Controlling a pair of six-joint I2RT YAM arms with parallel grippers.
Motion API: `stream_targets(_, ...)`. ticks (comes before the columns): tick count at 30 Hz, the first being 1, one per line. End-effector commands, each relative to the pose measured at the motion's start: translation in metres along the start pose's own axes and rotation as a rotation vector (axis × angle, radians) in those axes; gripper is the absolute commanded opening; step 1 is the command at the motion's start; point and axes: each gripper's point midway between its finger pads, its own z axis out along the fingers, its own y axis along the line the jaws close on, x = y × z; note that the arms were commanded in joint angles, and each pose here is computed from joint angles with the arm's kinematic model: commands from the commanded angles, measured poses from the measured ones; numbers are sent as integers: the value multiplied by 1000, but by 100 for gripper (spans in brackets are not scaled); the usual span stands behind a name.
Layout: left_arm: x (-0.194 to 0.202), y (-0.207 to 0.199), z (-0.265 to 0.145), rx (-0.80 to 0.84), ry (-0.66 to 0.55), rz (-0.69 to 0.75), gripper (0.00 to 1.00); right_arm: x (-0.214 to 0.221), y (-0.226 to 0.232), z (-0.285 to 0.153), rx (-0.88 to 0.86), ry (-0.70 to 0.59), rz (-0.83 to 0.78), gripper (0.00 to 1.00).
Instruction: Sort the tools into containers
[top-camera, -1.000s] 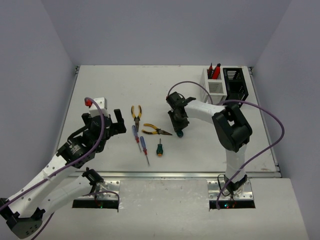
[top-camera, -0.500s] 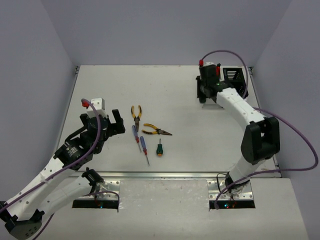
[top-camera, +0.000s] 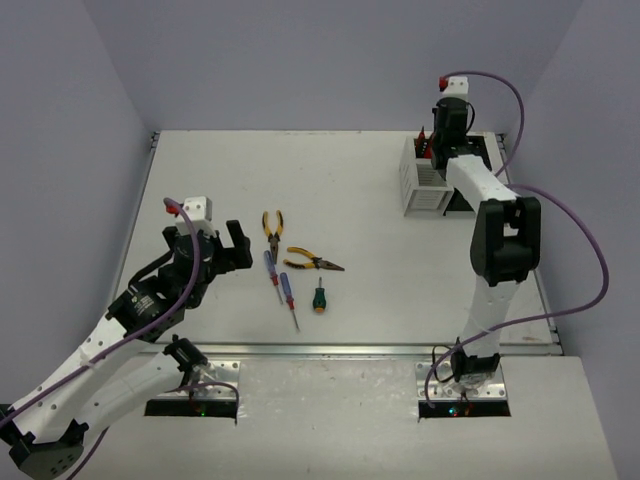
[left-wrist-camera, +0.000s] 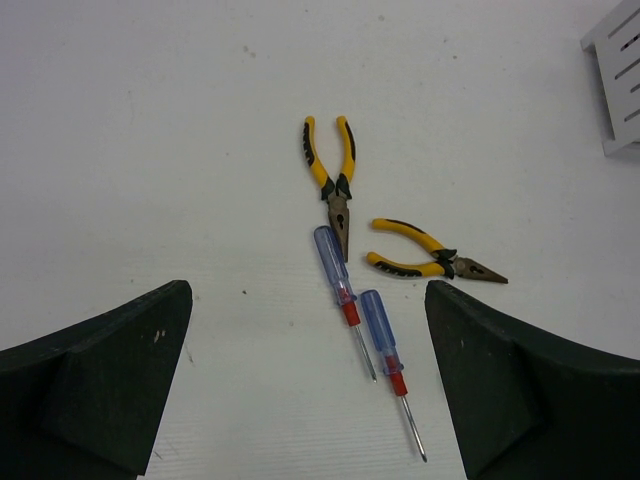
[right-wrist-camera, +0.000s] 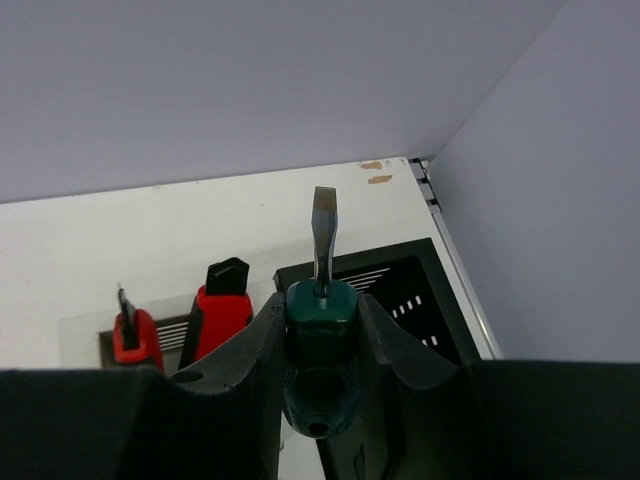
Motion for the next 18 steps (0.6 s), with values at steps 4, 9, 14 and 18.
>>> stream_targets(4, -5, -9, 2, 43, -21, -4, 100, -23, -22, 46, 49, -93, 55, 0)
stream_targets(9, -8, -9, -1, 48, -34, -11, 100, 6, -34, 58, 56, -16, 44, 2)
stream_targets(14, -8, -9, -1, 51, -33, -10, 100, 30, -39, 55, 67, 25, 67, 7)
stream_targets(18, -8, -8, -1, 48, -36, -11, 100, 36, -41, 55, 63, 59, 69, 30)
